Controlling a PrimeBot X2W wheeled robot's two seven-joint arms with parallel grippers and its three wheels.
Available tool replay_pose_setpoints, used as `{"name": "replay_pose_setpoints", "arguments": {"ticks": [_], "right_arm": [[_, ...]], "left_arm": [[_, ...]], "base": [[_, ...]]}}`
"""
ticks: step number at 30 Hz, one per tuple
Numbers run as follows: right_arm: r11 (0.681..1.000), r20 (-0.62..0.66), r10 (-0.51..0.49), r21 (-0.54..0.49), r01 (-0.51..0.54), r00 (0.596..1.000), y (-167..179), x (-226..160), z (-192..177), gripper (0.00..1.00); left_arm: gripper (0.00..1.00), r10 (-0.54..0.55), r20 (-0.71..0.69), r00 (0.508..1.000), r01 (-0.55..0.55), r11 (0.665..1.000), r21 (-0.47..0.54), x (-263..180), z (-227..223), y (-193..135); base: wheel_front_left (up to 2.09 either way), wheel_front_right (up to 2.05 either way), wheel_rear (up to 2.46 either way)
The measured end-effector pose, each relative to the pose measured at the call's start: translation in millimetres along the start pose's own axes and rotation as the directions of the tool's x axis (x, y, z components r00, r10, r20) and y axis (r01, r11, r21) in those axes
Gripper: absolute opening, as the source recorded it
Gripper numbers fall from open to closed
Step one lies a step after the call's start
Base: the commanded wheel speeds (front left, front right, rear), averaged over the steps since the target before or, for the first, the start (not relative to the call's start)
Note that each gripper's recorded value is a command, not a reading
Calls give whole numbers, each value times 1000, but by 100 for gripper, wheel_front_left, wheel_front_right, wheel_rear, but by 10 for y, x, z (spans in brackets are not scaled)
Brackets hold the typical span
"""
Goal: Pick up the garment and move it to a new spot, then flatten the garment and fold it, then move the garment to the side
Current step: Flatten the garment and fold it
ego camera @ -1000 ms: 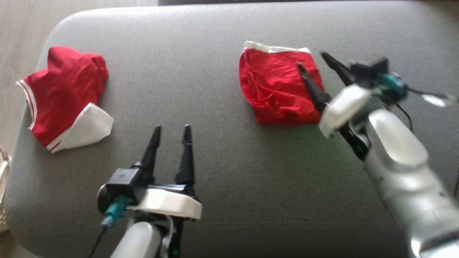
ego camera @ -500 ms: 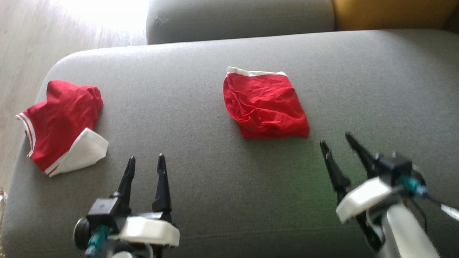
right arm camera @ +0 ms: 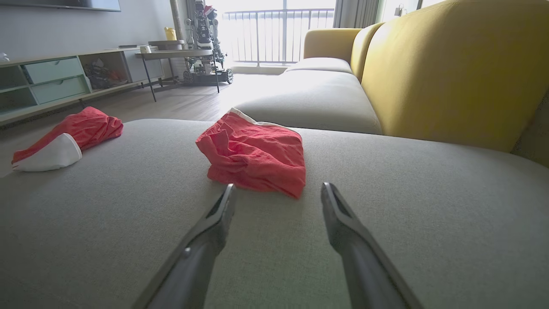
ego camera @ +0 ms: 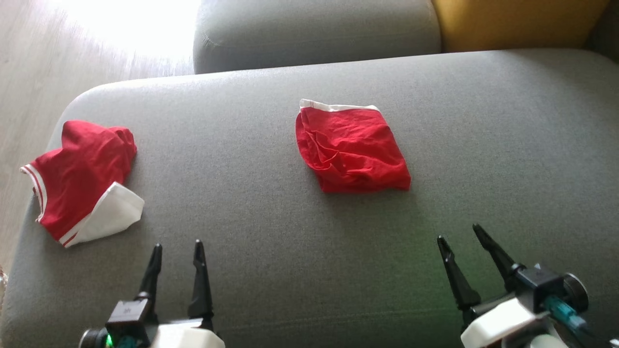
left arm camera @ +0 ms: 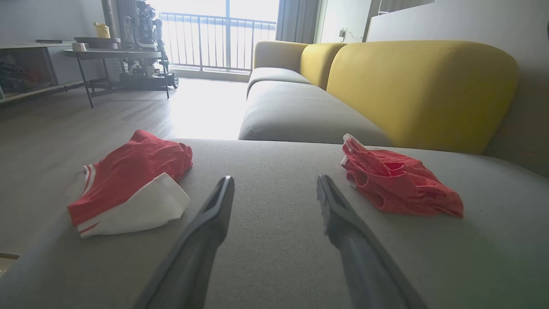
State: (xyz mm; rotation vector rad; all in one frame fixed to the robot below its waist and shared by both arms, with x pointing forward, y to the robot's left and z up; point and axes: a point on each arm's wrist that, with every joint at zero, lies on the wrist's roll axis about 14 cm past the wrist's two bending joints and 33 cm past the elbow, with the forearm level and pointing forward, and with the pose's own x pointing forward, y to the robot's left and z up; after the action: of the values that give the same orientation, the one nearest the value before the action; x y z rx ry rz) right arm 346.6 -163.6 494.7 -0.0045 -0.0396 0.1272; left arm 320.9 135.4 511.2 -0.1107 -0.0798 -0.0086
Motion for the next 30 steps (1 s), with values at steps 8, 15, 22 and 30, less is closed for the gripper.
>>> {"name": "replay_pose_setpoints", "arguments": {"ticks": [8, 15, 22, 30], "right_arm": [[1000, -15, -8, 12, 8, 1000, 12, -104, -53, 100], [1000, -11, -12, 16, 12, 1000, 4, -101, -38, 100], [1000, -11, -13, 21, 13, 1000, 1, -88, -40, 100], [1000, -16, -11, 22, 12, 1000, 7, -94, -56, 100]], "left_arm": [[100, 1, -15, 1000, -1, 1000, -11, -39, -45, 0], [100, 1, -47, 999, -1, 1000, 7, -80, -143, 26], [100, -4, -54, 999, 4, 1000, 5, -83, -165, 21], [100, -7, -59, 998, 7, 1000, 3, -88, -178, 7]], "base": [[0, 0, 0], [0, 0, 0], [0, 0, 0], [0, 0, 0]]}}
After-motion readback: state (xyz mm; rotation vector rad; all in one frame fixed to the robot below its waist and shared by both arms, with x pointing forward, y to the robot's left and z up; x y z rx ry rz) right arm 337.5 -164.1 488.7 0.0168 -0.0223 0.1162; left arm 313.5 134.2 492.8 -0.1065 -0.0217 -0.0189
